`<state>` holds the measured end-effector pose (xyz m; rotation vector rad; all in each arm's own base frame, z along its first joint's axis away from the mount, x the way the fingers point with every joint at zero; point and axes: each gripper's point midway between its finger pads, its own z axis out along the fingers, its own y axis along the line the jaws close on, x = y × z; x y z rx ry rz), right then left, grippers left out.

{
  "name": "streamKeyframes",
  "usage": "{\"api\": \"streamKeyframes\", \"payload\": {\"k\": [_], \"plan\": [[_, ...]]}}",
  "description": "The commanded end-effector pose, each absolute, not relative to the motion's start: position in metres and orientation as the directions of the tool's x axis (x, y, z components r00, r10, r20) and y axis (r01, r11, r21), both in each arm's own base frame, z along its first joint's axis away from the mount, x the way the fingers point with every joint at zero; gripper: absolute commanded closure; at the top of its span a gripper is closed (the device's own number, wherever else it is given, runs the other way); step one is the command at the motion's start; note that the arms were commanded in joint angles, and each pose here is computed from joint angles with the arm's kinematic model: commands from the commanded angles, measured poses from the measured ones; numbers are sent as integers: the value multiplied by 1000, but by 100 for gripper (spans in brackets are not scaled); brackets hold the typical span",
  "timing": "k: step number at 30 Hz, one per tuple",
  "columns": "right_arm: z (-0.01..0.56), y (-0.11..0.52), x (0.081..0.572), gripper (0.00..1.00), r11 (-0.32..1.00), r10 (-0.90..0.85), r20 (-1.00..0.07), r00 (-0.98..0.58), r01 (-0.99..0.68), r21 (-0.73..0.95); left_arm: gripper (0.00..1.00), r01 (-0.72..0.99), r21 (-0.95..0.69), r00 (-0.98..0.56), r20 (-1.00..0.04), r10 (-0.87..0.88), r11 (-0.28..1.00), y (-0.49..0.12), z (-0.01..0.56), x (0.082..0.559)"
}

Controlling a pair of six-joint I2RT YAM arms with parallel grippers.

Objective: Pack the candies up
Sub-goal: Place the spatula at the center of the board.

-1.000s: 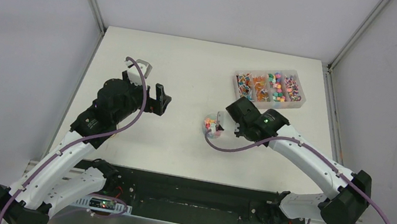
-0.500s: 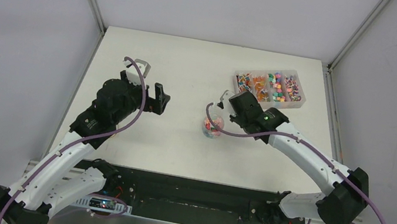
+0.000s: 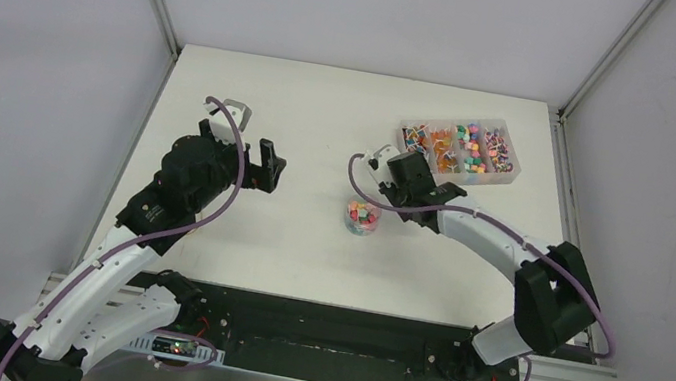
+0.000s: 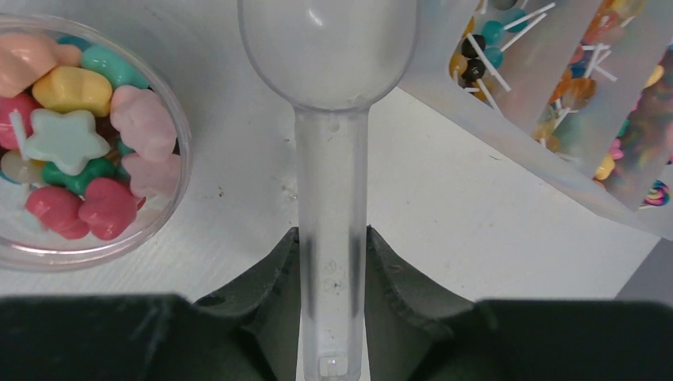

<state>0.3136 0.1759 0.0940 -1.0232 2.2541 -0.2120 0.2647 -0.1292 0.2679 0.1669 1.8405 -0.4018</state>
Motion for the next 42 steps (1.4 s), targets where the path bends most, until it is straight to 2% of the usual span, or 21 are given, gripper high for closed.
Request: {"api": "streamKeyframes", "payload": {"k": [1,5,11,19,24,29,30,31,32,37,42], "plan": [[81,193,334,100,753,-634,-582,-509,-576,-317,2,302,-181,-271,-958,-97,936,-128,275,269],[62,191,332,98,751,-638,-560,-529,-589,-300,1,289,-174,-280,-956,-91,941,-126,272,270],[46,188,329,90,762,-618,-572,-539,-590,-267,1,272,-169,-293,-952,-86,947,-125,266,274],[46,185,326,67,767,-601,-593,-536,-597,-237,1,244,-149,-328,-943,-63,958,-124,253,281],[67,187,322,49,767,-580,-638,-507,-604,-217,1,214,-123,-357,-933,-39,969,-121,239,287],[98,191,312,39,771,-531,-712,-460,-611,-180,1,156,-86,-394,-919,-18,984,-114,224,295],[106,193,309,29,771,-515,-732,-447,-615,-167,1,136,-79,-400,-916,-18,988,-111,220,297],[113,195,306,8,769,-499,-750,-434,-621,-152,1,117,-70,-411,-912,-16,991,-109,215,298],[122,197,303,1,769,-477,-773,-419,-625,-135,1,101,-66,-421,-907,-18,993,-107,211,299],[169,205,287,0,756,-367,-875,-316,-649,-82,1,25,-85,-507,-860,-61,996,-107,187,303],[212,201,282,0,793,-237,-937,-255,-608,-36,1,-199,-53,-550,-821,-156,978,-77,172,309]]}}
